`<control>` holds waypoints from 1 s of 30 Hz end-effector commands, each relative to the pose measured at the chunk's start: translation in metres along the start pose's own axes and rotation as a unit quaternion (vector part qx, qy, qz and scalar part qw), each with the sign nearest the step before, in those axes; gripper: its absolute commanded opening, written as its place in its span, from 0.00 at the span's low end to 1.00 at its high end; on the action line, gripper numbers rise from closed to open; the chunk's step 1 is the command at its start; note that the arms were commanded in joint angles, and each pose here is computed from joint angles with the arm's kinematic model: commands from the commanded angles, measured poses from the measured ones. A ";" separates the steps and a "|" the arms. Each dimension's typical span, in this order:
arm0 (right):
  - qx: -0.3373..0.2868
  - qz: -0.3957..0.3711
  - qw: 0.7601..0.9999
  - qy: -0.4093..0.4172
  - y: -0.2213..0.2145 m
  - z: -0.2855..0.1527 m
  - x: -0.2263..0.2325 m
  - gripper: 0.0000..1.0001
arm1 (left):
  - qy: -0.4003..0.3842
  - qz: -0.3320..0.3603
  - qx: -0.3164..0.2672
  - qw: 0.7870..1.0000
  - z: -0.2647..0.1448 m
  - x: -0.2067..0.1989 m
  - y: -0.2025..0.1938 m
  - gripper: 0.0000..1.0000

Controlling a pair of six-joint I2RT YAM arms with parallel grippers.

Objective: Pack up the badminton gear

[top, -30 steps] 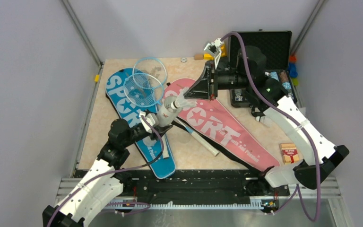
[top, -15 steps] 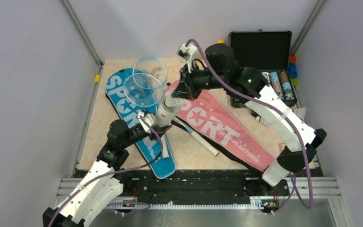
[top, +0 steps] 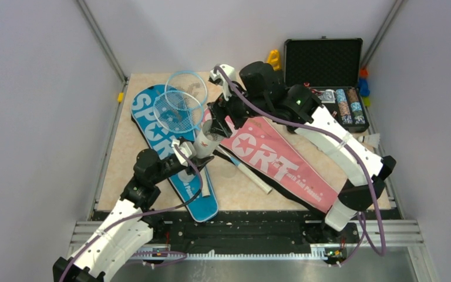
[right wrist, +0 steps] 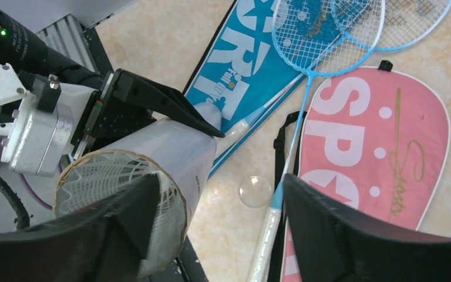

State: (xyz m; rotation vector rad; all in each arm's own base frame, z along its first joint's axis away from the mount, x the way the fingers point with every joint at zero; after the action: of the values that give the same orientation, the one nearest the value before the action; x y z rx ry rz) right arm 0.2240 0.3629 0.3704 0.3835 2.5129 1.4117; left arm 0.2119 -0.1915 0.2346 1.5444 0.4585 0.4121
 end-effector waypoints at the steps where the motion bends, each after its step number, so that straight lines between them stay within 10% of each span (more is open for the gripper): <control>1: 0.000 -0.045 0.999 -0.001 -0.003 -0.009 0.001 0.87 | -0.011 0.014 -0.025 1.000 0.001 -0.004 0.013 0.28; 15: 0.087 -0.057 0.995 -0.008 -0.027 0.038 -0.010 0.98 | -0.022 0.017 -0.020 0.999 0.001 -0.007 0.012 0.29; 23: -0.071 -0.051 0.993 -0.079 0.044 -0.044 -0.017 0.99 | 0.022 0.007 -0.031 0.999 -0.001 0.006 0.019 0.29; 30: -0.167 0.111 0.959 -0.198 0.018 -0.129 -0.087 0.99 | 0.050 0.002 -0.034 0.998 -0.002 0.014 0.020 0.29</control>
State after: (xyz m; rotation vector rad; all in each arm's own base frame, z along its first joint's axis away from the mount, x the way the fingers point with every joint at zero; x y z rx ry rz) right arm 0.2421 0.3053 0.4061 0.5343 2.2579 1.4196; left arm 0.2174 -0.1878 0.2353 1.5299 0.4972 0.4454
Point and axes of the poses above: each gripper's point midway between its finger pads, its own z axis out along the fingers, its own x axis along the line the jaws close on, y = z × x, the point moved 1 cm from there along -z, back along the fingers, and after that the axes turned 14 degrees about -z, right-handed, at the moved point
